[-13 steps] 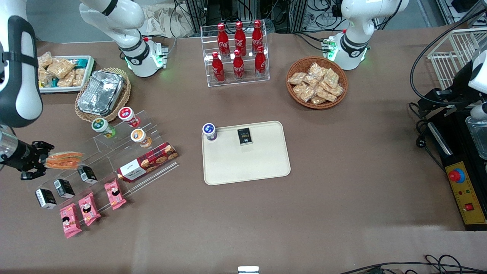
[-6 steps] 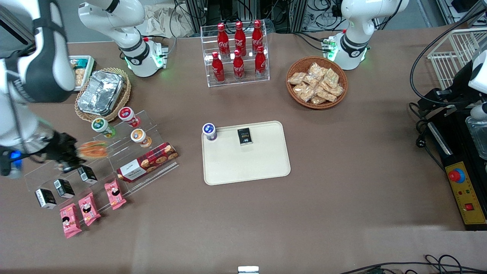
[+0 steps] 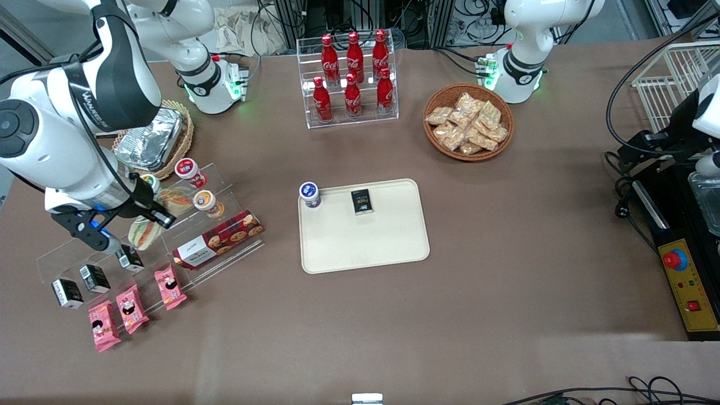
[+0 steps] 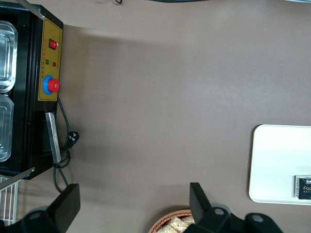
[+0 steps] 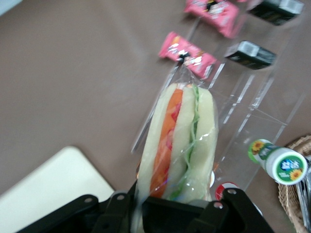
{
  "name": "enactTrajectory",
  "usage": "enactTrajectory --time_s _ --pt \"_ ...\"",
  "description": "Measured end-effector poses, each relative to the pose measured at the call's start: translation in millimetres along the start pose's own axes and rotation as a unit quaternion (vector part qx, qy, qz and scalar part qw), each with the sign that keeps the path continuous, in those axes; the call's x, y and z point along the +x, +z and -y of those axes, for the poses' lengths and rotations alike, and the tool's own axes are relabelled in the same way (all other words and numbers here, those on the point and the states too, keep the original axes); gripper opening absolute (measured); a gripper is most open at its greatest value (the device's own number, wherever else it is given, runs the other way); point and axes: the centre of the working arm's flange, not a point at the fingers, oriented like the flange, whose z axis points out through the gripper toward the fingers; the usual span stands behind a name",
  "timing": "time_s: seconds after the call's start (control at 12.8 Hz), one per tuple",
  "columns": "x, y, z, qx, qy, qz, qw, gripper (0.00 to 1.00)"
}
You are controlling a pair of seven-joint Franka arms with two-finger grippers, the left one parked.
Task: Place sandwich on tray
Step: 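Carry the sandwich with the right gripper over the cream tray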
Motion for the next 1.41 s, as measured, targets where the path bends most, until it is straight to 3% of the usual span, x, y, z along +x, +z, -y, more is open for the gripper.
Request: enactTrajectory --time_s 0.39,0.63,0.86,1.02,1.17,1.41 --pt "-38 -8 43 0.018 -0.114 0.004 0.9933 0.00" --pt "-83 -3 85 0.016 -0.213 0.006 0.9769 0.00" --pt "-115 5 120 0.028 -0.278 -0.010 0.9601 0.00" --pt "-141 20 152 0.036 -0.340 -0.022 0.9396 0.00" --pt "-174 48 187 0.041 -0.407 -0.029 0.9123 0.00" --pt "-217 100 225 0.032 -0.517 -0.024 0.8552 0.00"
